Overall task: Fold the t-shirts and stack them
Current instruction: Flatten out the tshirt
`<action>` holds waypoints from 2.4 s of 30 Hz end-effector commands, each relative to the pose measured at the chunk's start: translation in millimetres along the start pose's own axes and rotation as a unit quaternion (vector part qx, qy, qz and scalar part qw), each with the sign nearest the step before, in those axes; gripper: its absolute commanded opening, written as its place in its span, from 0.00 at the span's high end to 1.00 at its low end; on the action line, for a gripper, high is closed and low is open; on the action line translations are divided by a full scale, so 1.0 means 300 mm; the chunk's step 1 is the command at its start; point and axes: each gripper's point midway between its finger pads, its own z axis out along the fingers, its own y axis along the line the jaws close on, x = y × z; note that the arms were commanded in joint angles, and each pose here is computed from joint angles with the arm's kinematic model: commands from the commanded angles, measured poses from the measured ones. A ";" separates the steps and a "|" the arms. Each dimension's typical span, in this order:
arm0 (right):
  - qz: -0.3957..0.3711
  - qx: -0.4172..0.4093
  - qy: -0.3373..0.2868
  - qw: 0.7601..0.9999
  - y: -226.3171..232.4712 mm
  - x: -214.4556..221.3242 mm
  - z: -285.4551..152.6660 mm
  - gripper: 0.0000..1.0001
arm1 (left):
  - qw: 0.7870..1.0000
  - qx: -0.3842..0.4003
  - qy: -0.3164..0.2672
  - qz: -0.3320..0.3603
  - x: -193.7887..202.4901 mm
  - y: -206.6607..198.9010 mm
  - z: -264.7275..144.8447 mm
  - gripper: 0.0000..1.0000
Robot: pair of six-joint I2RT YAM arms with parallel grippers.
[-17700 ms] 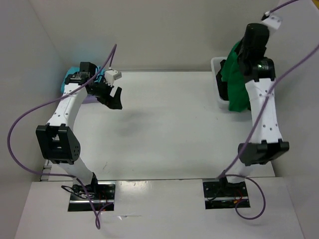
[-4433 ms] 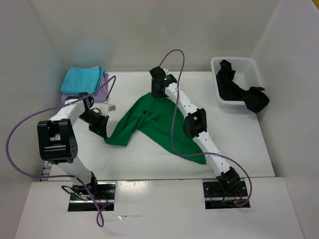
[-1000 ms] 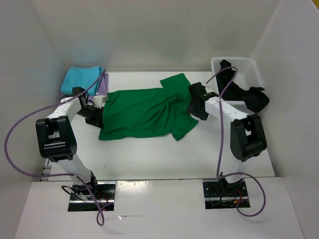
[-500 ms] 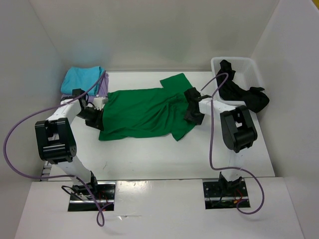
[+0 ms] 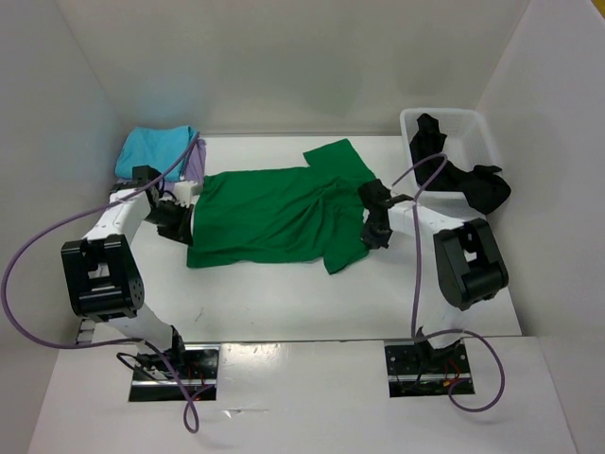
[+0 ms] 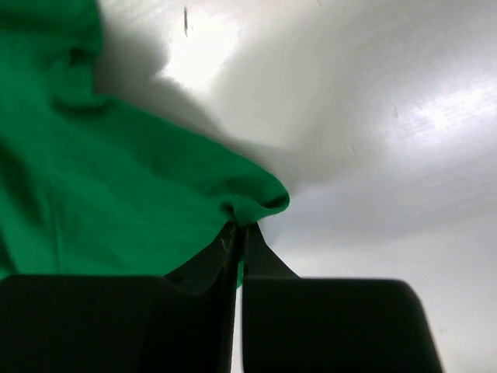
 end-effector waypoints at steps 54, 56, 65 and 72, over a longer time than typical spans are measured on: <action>0.035 -0.270 -0.332 0.903 0.204 -0.834 -1.122 1.00 | 0.937 -0.130 -0.315 0.080 -0.750 0.048 -0.754 1.00; 0.058 -0.283 -0.433 0.854 0.204 -0.978 -1.423 1.00 | 0.858 -0.186 -0.468 0.104 -0.898 -0.036 -1.141 1.00; 0.086 -0.291 -0.514 0.802 0.124 -1.029 -1.643 1.00 | 0.806 -0.164 -0.537 0.185 -0.961 -0.174 -1.304 1.00; 0.062 -0.221 -0.424 0.876 0.170 -0.909 -1.422 1.00 | 0.858 -0.127 -0.453 0.204 -0.845 -0.104 -1.006 1.00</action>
